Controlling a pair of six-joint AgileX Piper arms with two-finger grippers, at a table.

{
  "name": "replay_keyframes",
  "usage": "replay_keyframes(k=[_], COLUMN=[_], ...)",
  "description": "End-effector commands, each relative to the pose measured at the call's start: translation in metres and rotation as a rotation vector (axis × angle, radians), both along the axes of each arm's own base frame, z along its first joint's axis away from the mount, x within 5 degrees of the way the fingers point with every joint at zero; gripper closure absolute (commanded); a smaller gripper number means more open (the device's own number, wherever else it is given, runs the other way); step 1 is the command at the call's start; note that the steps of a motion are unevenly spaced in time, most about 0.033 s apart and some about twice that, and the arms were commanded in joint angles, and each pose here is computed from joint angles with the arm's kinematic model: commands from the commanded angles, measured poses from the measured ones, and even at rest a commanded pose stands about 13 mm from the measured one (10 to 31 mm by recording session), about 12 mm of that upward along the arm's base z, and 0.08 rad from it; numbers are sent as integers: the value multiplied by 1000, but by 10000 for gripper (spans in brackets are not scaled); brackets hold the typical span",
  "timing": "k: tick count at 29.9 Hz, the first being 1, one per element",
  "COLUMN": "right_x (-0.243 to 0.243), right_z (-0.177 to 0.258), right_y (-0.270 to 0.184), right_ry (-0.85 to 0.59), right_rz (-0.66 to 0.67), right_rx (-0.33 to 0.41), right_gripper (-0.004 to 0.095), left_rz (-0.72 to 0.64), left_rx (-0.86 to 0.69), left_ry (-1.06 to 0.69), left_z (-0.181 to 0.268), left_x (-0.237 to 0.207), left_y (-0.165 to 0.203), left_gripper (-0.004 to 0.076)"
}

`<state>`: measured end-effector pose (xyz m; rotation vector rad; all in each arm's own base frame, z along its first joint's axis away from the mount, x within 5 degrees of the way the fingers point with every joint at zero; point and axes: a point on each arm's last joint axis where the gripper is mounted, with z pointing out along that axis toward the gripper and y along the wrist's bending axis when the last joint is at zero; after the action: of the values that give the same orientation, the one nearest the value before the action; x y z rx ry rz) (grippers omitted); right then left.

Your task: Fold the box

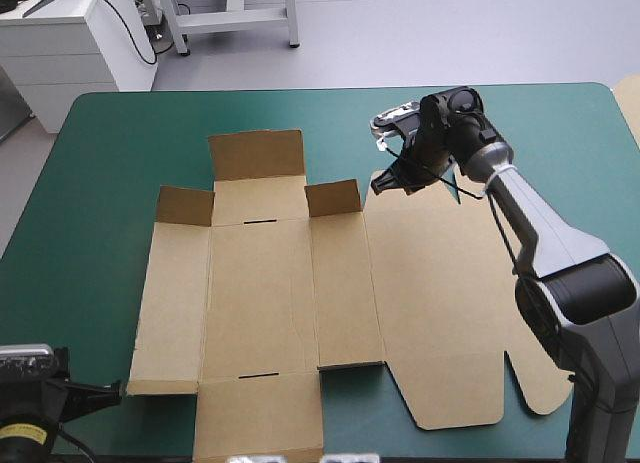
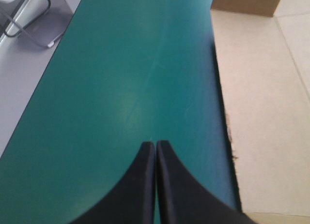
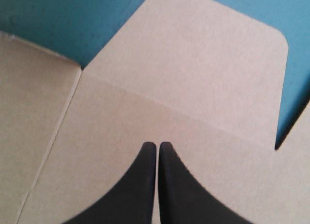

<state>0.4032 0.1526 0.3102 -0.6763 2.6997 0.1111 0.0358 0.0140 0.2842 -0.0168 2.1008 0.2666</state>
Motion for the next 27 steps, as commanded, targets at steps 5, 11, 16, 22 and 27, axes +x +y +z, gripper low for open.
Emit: replay_keyframes(k=[5, 11, 16, 22, 27], right_x=[-48, -83, -121, -173, -213], right_z=[40, 52, 60, 68, 69], right_y=[-22, -31, -44, -63, -76], right_ry=[-38, -28, -36, -69, -108], right_rz=[-23, -25, -26, -27, -40], right_rx=[17, 57, 67, 81, 111], right_gripper=[910, 910, 910, 910, 910], left_rz=[78, 206, 164, 31, -145], left_rx=[18, 88, 48, -262, -498], left_ry=[201, 384, 489, 518, 573], left_z=[30, 41, 42, 26, 10], left_x=[54, 98, 126, 148, 169], left_y=[13, 30, 32, 30, 31], left_gripper=[728, 720, 708, 708, 708])
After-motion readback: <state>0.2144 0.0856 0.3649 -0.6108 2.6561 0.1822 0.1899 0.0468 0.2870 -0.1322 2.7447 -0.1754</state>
